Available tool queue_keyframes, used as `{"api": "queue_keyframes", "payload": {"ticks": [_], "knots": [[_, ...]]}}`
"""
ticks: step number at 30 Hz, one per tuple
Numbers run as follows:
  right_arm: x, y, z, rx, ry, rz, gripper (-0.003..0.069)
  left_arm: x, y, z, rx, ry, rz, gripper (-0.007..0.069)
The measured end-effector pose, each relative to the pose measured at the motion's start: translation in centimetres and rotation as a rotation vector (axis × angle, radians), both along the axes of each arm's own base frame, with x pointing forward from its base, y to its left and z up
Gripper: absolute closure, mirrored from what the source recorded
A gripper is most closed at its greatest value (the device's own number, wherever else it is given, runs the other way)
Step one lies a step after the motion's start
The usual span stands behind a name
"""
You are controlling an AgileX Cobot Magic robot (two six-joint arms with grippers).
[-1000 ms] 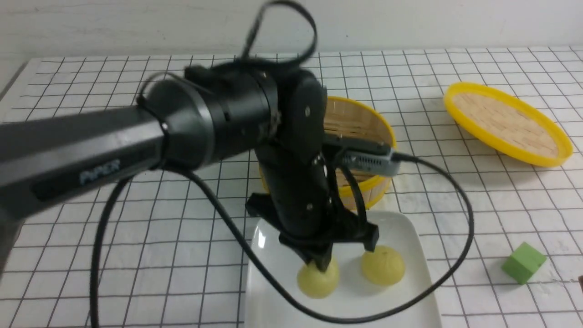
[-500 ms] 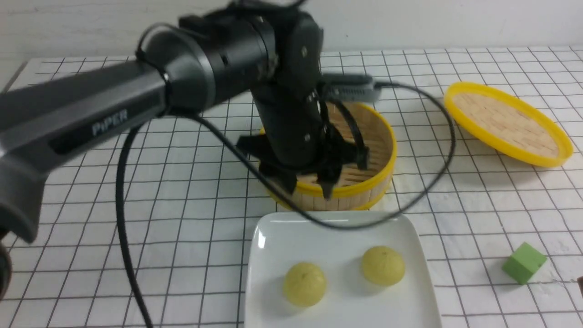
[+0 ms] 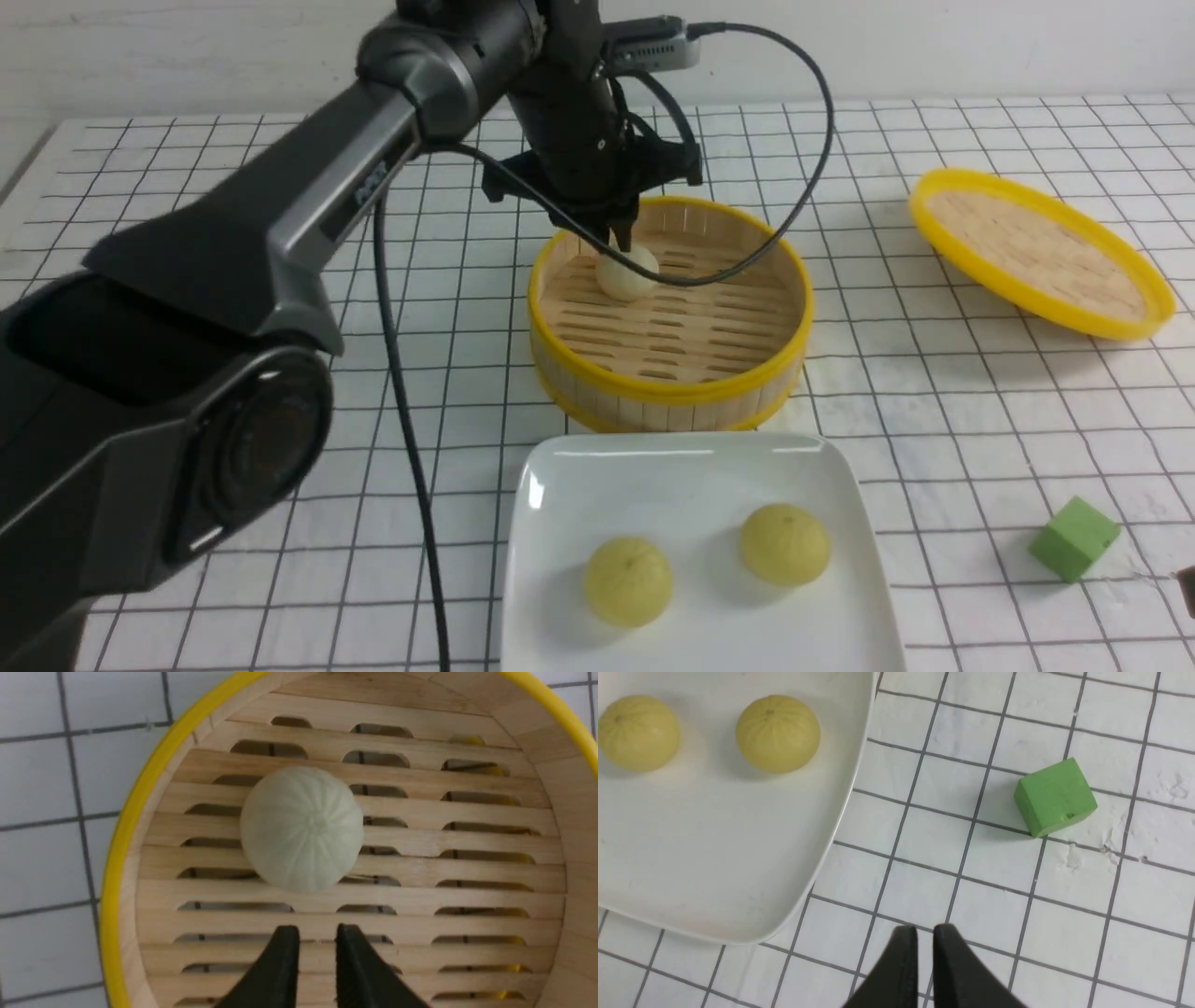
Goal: Put the steamed buns into the plate on the white-black tablecloth.
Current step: 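Reach into the bamboo steamer and grasp a bun with the left gripper, then carry the bun from the bamboo steamer to the plate with the left gripper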
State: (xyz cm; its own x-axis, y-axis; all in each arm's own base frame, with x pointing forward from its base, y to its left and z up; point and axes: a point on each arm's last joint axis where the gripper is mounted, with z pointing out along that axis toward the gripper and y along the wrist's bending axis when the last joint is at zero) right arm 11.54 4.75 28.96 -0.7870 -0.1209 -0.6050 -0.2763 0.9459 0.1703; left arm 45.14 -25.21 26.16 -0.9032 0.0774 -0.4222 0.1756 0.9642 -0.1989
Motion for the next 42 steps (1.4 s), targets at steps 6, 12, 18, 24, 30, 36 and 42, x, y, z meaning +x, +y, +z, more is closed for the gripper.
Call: {"api": "queue_keyframes", "payload": {"ticks": [6, 12, 18, 24, 30, 36, 42], "knots": [[0.0, 0.0, 0.0, 0.001, 0.001, -0.001, 0.0579, 1.9, -0.6, -3.6, 0.022, -0.053, 0.003, 0.0242], [0.0, 0.0, 0.0, 0.001, 0.001, -0.001, 0.0573, 1.6, -0.9, -4.4, 0.007, 0.005, -0.012, 0.0571], [0.0, 0.0, 0.0, 0.001, 0.001, -0.001, 0.0567, -0.9, 0.1, 3.7, -0.002, -0.069, -0.121, 0.0599], [0.0, 0.0, 0.0, 0.001, 0.001, -0.001, 0.0561, -7.9, 3.5, 16.7, -0.126, -0.278, -0.165, 0.0599], [0.0, 0.0, 0.0, 0.003, 0.001, -0.001, 0.0555, -14.4, 3.0, 12.6, -0.065, -0.042, -0.268, 0.0597], [0.0, 0.1, 0.0, 0.013, 0.005, -0.001, 0.0555, -17.6, -0.5, 1.8, 0.031, 0.095, -0.361, 0.0592], [0.0, 0.1, 0.0, 0.019, 0.007, -0.002, 0.0550, -17.2, -2.0, -2.7, 0.017, 0.075, -0.341, 0.0578]]}}
